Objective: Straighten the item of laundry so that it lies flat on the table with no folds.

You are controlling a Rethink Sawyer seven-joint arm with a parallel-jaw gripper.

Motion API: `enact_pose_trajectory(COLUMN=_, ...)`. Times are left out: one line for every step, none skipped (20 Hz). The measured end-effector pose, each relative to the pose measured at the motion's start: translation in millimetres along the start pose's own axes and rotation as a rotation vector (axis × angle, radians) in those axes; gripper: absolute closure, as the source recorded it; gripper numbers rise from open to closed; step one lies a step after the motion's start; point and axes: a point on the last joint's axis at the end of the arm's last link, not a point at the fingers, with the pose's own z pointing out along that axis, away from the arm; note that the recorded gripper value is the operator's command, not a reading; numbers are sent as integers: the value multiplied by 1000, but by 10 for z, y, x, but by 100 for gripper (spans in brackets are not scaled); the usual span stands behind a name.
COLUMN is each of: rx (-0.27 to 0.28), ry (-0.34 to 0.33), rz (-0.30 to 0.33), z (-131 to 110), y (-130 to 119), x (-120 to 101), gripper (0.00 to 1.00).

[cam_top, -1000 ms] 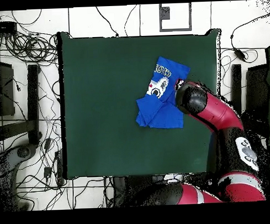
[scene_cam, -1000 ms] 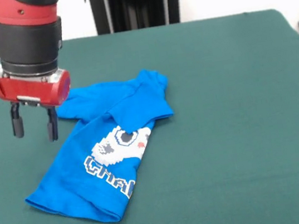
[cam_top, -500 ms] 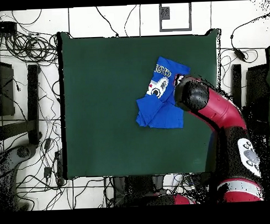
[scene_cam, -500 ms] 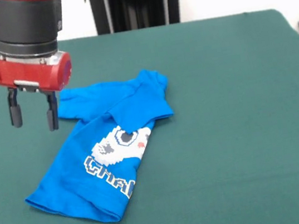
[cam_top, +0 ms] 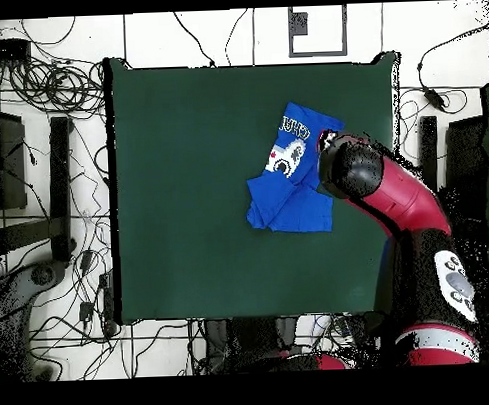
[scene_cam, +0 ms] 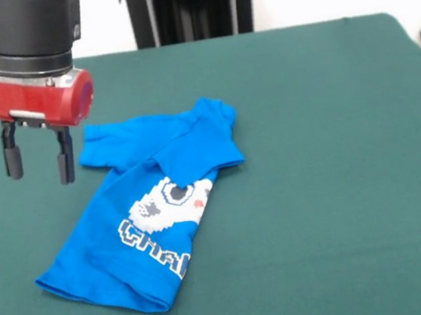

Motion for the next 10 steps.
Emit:
enact_pose_trajectory(rx=0, ry=0, rz=1, z=3, y=-3, x=1, gripper=0)
enact_pose_trajectory(rx=-1, ry=1, rz=1, z=6, y=-5, x=3, gripper=0)
enact_pose_trajectory(rx=0, ry=1, rz=1, z=7, y=-8, x=3, gripper=0)
enact_pose_trajectory(rx=-1, ry=1, rz=1, z=7, y=-7, x=3, gripper=0)
enact_pose_trajectory(rx=-1, ry=1, rz=1, z=7, y=-6, x=3, gripper=0)
enact_pose_trajectory(rx=-1, ry=1, rz=1, z=7, y=-4, x=3, gripper=0)
enact_pose_trajectory(rx=-1, ry=1, rz=1, z=6, y=-4, x=4, gripper=0)
enact_pose_trajectory(rx=-1, ry=1, rz=2, z=6, y=-4, x=4, gripper=0)
enact_pose_trajectory(rx=-2, ry=2, rz=2, z=3, y=-3, x=9, gripper=0)
enact_pose_trajectory(rx=-2, ry=2, rz=1, z=0, y=-1, x=11, gripper=0)
